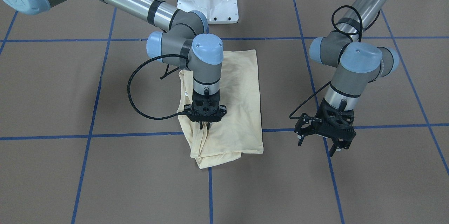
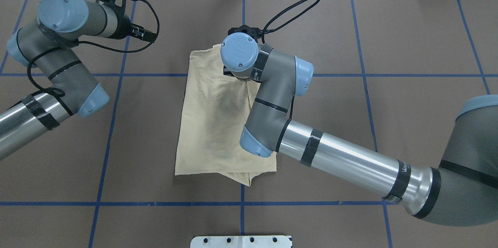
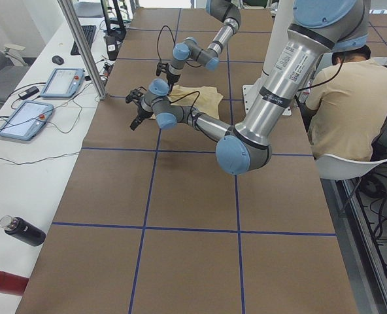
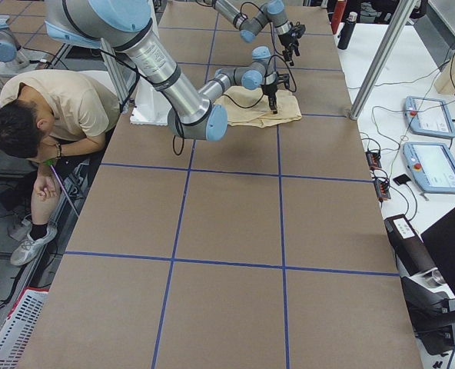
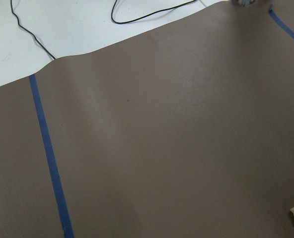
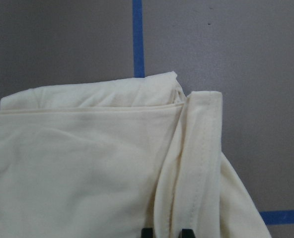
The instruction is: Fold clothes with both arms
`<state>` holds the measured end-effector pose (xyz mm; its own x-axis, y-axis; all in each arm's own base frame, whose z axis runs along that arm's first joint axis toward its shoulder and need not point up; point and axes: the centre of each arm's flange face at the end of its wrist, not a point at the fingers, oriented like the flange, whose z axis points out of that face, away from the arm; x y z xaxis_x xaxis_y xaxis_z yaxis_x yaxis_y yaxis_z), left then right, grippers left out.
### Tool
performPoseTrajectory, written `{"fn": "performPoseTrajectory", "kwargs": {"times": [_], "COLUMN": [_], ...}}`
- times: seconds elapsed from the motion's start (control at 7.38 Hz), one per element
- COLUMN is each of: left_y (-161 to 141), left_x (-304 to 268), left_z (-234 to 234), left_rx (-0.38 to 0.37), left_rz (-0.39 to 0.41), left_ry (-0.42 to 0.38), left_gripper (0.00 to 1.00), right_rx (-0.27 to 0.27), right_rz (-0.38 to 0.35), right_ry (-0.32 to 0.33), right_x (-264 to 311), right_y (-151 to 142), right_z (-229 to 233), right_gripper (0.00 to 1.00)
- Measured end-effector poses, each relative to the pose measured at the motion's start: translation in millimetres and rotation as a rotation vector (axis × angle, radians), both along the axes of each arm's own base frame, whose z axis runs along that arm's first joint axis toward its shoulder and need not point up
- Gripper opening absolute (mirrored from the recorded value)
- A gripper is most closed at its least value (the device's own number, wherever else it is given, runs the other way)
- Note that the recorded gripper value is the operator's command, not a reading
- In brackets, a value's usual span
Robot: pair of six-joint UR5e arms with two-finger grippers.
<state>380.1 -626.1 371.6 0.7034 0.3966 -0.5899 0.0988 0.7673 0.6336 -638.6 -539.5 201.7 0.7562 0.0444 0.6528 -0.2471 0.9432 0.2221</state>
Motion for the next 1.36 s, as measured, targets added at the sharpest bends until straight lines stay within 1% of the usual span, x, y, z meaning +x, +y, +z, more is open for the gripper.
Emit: {"fn": "performPoseTrajectory", "kwargs": {"times": [0.27,0.54,0.68,0.81,1.08,1.36], "left_y": [0.2,0.5,0.8,0.9,1.2,4.6], "left_x": [0.3,0.8,1.3,1.6,1.9,2.2], "left_z": [0.1,0.1,0.1,0.3,0.0,-6.3], "left_rx": [0.000,-0.003,-0.007,-0.010,-0.011,-0.014], "left_rz": [0.000,-0.001,-0.003,-0.004,-0.004,0.015], "left_ry": [0.000,0.002,0.005,0.006,0.008,0.025], "left_gripper": [1.00,1.00,1.00,1.00,1.00,1.00], "right_rx": [-0.005,0.009,0.009,0.010,0.021,0.035], "right_rz": [-0.025,-0.054,-0.059,-0.064,-0.064,-0.052], "right_ry": [0.017,0.051,0.067,0.082,0.081,0.049], "right_x": [14.1,41.3,50.5,56.8,66.2,80.6], "right_y": [-0.7,0.7,0.7,1.9,5.2,2.5], "right_z": [-0.6,27.9,45.7,61.5,68.3,51.9], "right_gripper": [0.00,0.00,0.20,0.99,1.00,1.00]}}
